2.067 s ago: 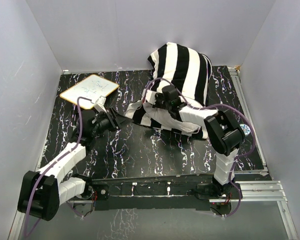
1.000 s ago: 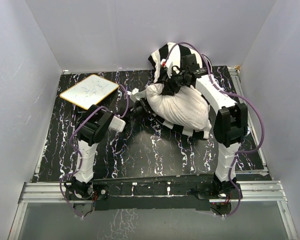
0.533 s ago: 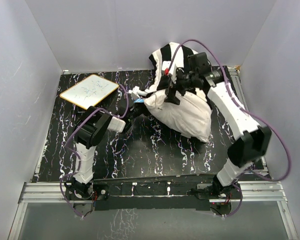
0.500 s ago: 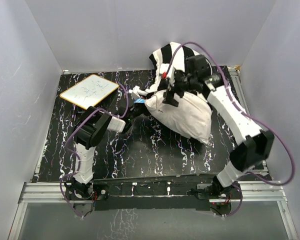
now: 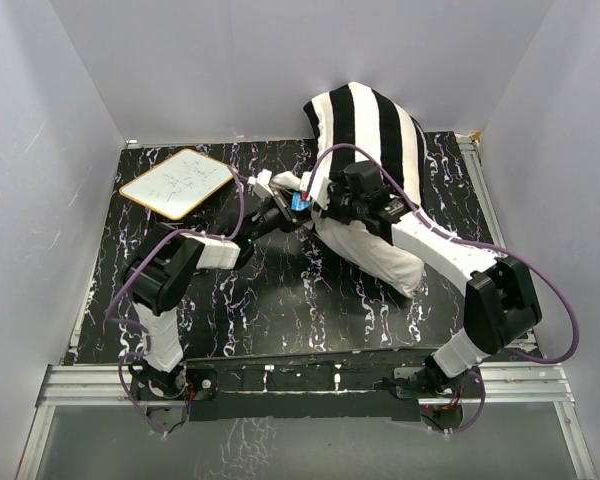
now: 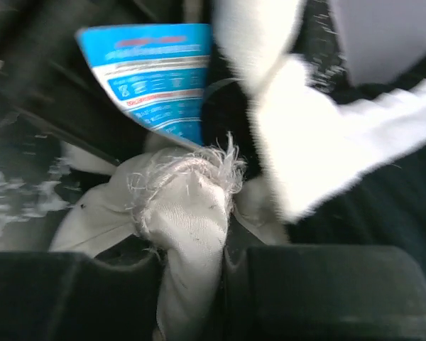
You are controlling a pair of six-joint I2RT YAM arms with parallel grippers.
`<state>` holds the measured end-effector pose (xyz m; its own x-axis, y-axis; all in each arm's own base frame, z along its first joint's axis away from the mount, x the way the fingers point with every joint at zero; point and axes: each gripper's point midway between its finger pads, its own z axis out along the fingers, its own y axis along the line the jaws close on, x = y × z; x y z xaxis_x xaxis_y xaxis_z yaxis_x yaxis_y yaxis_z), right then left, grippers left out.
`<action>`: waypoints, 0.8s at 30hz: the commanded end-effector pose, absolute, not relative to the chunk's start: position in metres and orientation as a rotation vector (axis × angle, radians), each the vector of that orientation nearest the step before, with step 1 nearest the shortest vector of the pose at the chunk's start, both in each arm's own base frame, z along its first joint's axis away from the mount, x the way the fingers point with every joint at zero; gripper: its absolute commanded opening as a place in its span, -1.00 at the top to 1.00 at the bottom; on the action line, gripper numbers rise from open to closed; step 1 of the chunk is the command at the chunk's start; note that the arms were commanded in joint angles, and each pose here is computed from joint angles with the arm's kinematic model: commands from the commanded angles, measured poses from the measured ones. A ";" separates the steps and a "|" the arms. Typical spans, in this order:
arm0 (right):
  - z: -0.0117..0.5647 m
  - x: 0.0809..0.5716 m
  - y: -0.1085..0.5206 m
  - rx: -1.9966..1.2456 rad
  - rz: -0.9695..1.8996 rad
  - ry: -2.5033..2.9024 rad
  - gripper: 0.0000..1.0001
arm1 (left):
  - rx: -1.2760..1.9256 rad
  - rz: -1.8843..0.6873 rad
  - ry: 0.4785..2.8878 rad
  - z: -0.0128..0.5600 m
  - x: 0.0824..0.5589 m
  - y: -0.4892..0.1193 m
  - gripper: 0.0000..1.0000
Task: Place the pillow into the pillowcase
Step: Stuff the pillow into the pillowcase.
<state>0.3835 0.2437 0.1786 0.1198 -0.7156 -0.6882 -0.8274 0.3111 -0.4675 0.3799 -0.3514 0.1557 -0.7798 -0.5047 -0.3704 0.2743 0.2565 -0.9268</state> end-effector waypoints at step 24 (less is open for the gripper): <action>0.062 0.527 0.107 -1.343 -0.623 1.718 0.81 | -0.038 -1.644 1.703 0.236 0.331 -0.287 1.00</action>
